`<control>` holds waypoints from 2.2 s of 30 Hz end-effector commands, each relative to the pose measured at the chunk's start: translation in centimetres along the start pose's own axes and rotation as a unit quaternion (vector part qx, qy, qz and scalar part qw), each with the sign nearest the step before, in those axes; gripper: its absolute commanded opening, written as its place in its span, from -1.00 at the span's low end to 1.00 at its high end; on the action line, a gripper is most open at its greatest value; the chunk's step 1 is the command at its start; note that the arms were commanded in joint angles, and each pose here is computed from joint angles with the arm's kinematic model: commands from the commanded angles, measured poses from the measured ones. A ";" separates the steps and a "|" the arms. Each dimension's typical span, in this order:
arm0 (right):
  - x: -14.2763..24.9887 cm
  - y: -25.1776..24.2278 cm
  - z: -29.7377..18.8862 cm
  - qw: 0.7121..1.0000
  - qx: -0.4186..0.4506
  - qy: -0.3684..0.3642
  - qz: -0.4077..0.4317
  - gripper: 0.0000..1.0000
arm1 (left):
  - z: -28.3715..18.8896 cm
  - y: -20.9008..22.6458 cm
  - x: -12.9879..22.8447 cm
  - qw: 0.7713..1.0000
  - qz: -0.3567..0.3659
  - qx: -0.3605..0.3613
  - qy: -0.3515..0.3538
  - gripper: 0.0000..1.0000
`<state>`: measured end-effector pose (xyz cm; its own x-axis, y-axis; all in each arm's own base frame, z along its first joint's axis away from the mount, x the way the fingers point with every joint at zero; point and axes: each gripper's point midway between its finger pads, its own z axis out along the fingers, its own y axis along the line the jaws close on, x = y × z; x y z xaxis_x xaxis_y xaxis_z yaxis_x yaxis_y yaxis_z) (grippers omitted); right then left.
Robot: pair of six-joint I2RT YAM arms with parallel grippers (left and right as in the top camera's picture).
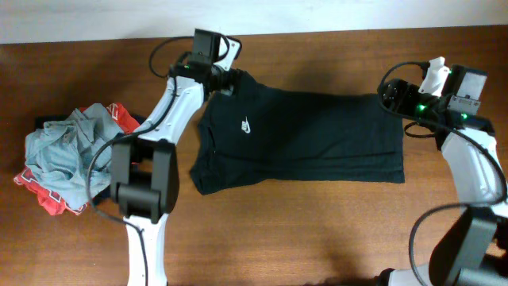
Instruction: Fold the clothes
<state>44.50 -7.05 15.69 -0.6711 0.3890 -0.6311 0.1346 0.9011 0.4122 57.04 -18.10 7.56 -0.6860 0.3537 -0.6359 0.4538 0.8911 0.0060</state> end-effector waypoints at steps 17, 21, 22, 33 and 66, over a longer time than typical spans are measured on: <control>1.4 -7.3 5.0 0.995 0.099 0.015 0.018 0.87 | 5.3 0.3 1.6 1.000 0.020 0.005 -0.009 -0.99; 0.1 -9.0 4.3 0.994 0.109 -0.009 0.027 0.86 | 4.8 0.0 2.9 1.000 0.015 0.011 0.025 -0.99; -0.1 -9.4 4.1 0.993 0.112 -0.013 0.029 0.86 | 4.6 0.0 3.2 0.999 0.014 0.012 0.032 -0.99; 0.1 -10.9 5.0 0.993 0.114 -0.017 0.037 0.85 | -2.1 -1.6 -1.9 0.999 0.026 0.017 0.019 -0.99; 4.1 -9.6 12.1 0.999 -0.038 0.037 0.004 0.21 | -4.1 -4.1 -1.2 0.997 0.044 0.013 0.056 -0.99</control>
<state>49.32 -12.87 1.83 -0.7030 0.3971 -0.5899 0.1376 0.8898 0.4350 53.63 -20.74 10.28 -0.7175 0.4564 -0.5262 0.5239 0.8514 0.0240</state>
